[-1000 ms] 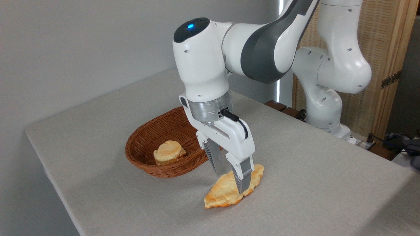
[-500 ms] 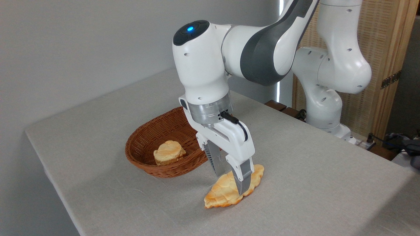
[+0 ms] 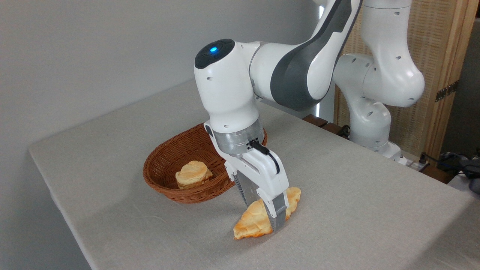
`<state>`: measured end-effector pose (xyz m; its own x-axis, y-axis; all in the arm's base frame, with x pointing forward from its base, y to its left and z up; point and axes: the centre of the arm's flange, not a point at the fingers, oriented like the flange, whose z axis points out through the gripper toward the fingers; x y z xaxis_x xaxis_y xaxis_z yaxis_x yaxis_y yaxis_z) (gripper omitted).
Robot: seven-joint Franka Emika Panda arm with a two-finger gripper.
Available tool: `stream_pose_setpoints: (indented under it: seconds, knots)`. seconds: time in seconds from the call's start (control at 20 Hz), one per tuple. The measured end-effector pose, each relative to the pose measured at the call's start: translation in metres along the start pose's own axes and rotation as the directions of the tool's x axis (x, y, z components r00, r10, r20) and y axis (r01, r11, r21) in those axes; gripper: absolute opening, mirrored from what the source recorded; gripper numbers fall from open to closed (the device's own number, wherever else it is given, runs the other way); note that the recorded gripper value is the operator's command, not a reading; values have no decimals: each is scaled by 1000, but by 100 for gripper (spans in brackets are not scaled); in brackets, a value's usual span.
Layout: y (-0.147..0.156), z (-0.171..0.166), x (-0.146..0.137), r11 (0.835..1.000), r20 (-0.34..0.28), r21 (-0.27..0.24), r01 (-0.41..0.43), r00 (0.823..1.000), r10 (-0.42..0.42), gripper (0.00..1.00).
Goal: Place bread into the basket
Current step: 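Close the gripper fingers on the golden pastry, then lift the pastry and carry it over the wicker basket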
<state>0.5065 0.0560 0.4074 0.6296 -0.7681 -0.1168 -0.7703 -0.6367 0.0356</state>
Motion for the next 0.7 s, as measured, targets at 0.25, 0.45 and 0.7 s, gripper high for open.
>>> stream_pose_setpoints:
  seconds: [0.25, 0.45, 0.7]
  knots:
    - [0, 0, 0, 1000, 2, 1, -27, 1000, 27, 58]
    - [0, 0, 0, 1000, 2, 2, -27, 1000, 27, 58]
    - [0, 0, 0, 1000, 2, 2, -27, 1000, 27, 58]
